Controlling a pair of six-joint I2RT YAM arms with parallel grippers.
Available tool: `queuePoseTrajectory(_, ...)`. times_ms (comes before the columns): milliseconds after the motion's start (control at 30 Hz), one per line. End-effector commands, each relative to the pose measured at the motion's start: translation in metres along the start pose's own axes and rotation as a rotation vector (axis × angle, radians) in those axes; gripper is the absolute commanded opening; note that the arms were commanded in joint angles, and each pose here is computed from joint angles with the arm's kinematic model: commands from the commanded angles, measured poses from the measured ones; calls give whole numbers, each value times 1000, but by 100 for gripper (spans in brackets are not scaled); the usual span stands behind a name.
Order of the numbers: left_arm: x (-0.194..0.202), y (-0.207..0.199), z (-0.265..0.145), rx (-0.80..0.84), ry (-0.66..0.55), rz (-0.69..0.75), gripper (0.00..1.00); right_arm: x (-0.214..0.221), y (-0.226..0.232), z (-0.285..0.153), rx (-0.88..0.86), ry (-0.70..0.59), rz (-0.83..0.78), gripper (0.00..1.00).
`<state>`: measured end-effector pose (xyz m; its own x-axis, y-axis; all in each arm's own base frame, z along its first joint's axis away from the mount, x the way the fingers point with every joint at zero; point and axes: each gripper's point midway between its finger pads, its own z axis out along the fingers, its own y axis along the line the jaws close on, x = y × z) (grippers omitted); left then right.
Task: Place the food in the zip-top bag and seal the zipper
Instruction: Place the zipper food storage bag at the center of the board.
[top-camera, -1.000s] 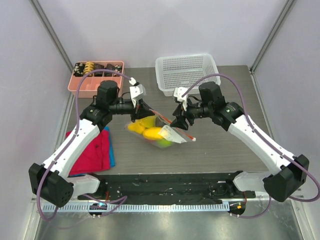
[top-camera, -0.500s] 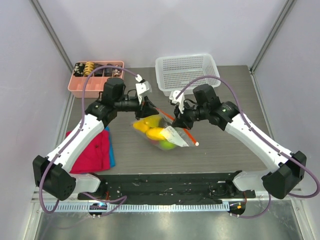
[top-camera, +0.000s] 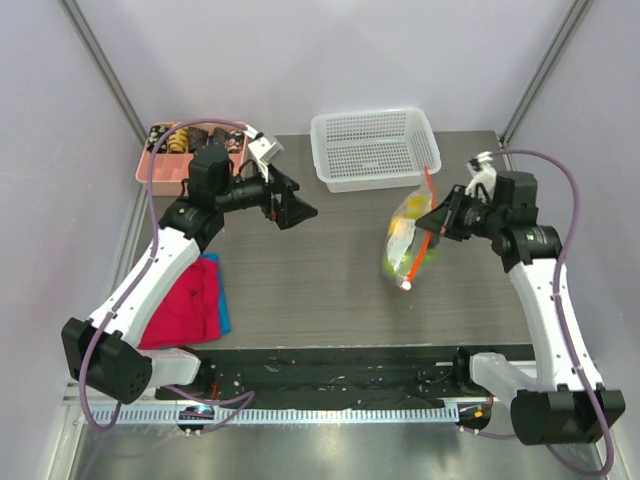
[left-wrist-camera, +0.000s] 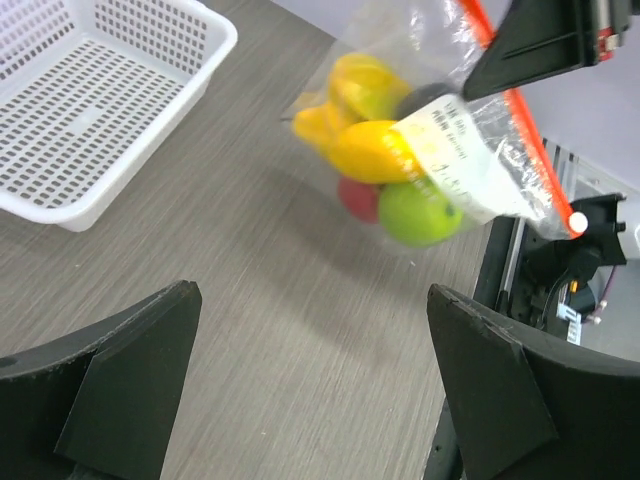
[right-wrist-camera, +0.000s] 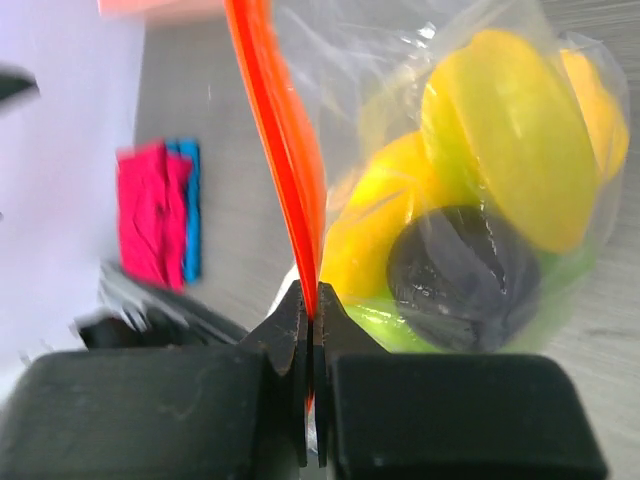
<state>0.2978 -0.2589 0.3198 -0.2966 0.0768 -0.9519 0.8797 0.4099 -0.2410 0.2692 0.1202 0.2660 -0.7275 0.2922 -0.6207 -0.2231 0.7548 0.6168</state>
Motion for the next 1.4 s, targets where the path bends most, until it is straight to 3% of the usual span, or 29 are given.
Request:
queuePoseTrajectory(0, -34, -10, -15, -16, -105, 49, 100, -41, 8, -45, 112, -263, 227, 1)
queuePoseTrajectory(200, -37, -14, -19, -14, -115, 63, 100, -72, -22, -78, 311, -555, 516, 1)
queuePoseTrajectory(267, -36, -15, -20, -14, -116, 63, 100, -84, -52, -96, 452, -715, 602, 1)
queuePoseTrajectory(400, -32, -15, -20, -14, -111, 62, 100, -115, -79, -114, 567, -913, 600, 1)
queuePoseTrajectory(467, -31, -14, -20, -14, -110, 62, 100, -124, -95, -105, 585, -917, 611, 1)
queuePoseTrajectory(667, -27, -11, -15, -5, -97, 56, 100, -187, -130, -73, 422, -967, 673, 1)
queuePoseTrajectory(900, -21, -9, -13, 3, -85, 67, 100, -241, -157, -68, 329, -1030, 692, 1)
queuePoseTrajectory(1000, -18, -7, -12, 1, -77, 56, 100, -230, -163, -62, 340, -1016, 691, 1)
queuePoseTrajectory(1100, -14, -9, -14, -5, -74, 60, 100, -182, -195, -47, 422, -927, 706, 1)
queuePoseTrajectory(1200, -8, -10, -18, -12, -57, 54, 100, -97, -244, -33, 558, -793, 785, 1)
queuePoseTrajectory(1367, 3, -13, -25, -32, -21, 19, 100, -30, -270, -54, 683, -719, 845, 1)
